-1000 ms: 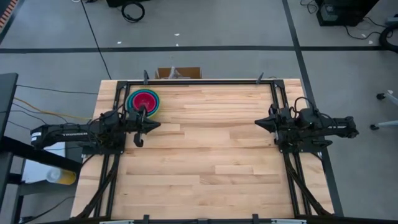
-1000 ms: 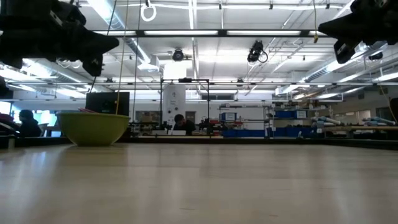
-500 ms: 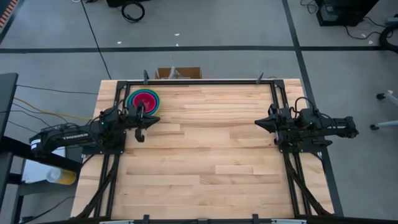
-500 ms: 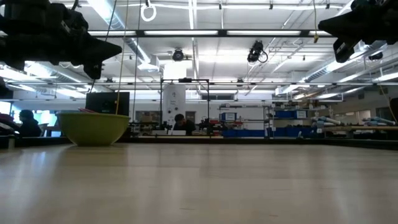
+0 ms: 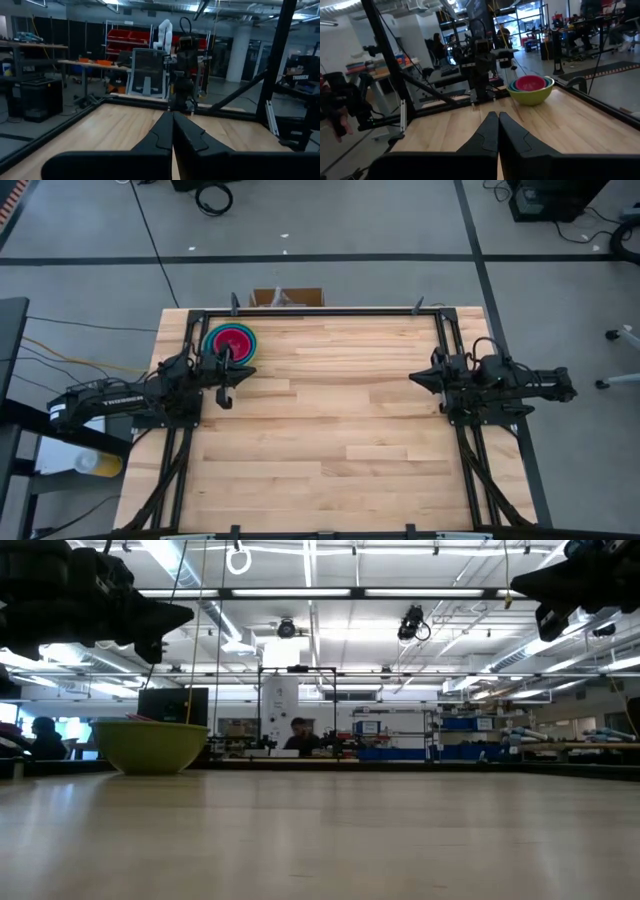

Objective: Nest bowls inside each other
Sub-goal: Return to Home Position

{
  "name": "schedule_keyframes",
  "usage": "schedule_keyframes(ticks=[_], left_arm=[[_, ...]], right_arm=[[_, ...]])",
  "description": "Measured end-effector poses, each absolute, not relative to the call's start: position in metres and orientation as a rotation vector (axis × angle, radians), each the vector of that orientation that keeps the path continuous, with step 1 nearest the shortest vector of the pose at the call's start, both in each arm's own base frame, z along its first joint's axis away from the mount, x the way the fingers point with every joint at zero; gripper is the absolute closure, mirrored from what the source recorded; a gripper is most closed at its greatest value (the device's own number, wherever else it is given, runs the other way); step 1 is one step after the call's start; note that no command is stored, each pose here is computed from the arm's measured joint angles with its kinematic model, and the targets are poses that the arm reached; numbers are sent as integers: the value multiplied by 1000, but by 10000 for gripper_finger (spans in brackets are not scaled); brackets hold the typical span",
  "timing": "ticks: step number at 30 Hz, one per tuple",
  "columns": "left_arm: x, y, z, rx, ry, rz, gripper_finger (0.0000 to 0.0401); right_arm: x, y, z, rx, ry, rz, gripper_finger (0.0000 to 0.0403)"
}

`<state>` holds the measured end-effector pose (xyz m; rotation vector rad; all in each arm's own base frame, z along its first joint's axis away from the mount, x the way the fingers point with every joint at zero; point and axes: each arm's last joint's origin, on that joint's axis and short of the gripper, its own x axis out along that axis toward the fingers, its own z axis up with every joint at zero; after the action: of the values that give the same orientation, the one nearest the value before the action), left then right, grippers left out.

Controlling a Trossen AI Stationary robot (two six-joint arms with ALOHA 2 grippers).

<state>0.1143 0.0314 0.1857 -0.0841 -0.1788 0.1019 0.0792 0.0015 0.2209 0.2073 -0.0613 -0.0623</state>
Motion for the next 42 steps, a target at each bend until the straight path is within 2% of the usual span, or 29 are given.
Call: schedule_keyframes(ticks=[19,37,42], left_arm=[[115,32,184,-47,-164,107,393],[117,29,173,-91,-54,81,393],[119,28,170,-104,-28,125,393]], right_arm=[[97,4,172,290,-70,-25,397],[97,6,170,194,-49,44,393],[97,6,170,179,-48,44,394]])
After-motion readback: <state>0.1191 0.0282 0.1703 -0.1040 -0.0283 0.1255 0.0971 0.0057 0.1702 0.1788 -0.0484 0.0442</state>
